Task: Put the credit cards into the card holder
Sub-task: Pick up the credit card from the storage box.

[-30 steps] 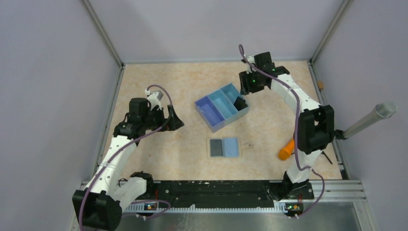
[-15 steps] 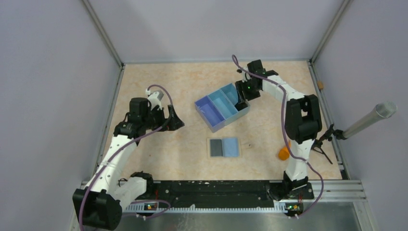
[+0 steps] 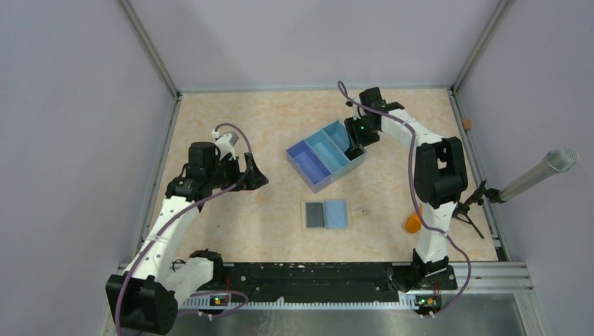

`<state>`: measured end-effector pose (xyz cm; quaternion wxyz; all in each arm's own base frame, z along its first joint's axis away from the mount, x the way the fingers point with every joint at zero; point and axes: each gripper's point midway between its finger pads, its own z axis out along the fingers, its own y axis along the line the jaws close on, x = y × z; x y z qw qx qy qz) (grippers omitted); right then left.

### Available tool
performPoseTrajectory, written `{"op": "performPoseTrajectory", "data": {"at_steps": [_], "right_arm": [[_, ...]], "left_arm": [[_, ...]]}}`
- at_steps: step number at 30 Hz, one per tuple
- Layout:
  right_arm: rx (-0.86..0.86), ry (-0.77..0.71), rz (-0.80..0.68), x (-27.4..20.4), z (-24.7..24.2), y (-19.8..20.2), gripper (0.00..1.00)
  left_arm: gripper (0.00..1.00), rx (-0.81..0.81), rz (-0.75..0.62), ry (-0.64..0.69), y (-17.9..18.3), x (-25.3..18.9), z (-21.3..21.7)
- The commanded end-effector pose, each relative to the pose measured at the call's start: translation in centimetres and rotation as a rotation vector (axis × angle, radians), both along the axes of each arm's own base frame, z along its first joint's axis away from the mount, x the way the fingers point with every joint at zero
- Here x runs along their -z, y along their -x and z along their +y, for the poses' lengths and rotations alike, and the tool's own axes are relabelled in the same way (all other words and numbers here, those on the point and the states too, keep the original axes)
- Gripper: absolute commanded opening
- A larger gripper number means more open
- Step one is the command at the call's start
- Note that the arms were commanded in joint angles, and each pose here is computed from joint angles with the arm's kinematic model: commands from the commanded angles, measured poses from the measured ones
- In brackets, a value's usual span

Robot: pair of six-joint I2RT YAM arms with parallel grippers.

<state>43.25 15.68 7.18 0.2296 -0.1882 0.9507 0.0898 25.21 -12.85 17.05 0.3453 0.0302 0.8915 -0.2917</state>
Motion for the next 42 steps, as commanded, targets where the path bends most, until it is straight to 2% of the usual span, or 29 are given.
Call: {"op": "performPoseTrajectory", "data": {"at_steps": [1, 16, 26, 30, 32, 34, 36, 42], "right_arm": [[0.032, 0.037, -0.074, -3.2, -1.3, -1.1, 0.48], [0.024, 0.016, -0.122, -6.0, -1.0, -1.6, 0.39], [0.001, -0.016, -0.133, -7.0, -0.4, -1.6, 0.19], [0.001, -0.010, -0.121, -6.6, -0.4, -1.5, 0.17], [-0.006, -0.013, -0.115, -6.4, -0.4, -1.3, 0.21], [-0.012, -0.008, -0.112, -6.2, -0.5, -1.1, 0.36], [-0.013, 0.008, -0.105, -5.6, -0.7, -0.9, 0.47], [-0.033, 0.012, -0.041, -3.1, -0.6, -0.2, 0.56]], "left_arm": [[0.99, 0.020, -0.043, 0.009, -0.4, -0.6, -0.2], [0.99, 0.031, -0.033, 0.021, -0.3, -0.5, -0.5], [0.99, 0.038, -0.029, 0.029, -0.3, -0.6, -0.6], [0.99, 0.039, -0.028, 0.029, -0.2, -0.5, -0.6], [0.99, 0.038, -0.027, 0.028, -0.2, -0.4, -0.6], [0.99, 0.040, -0.027, 0.029, -0.2, -0.4, -0.6], [0.99, 0.041, -0.025, 0.030, -0.2, -0.4, -0.7], [0.99, 0.043, -0.022, 0.032, -0.2, -0.4, -0.7]]}}
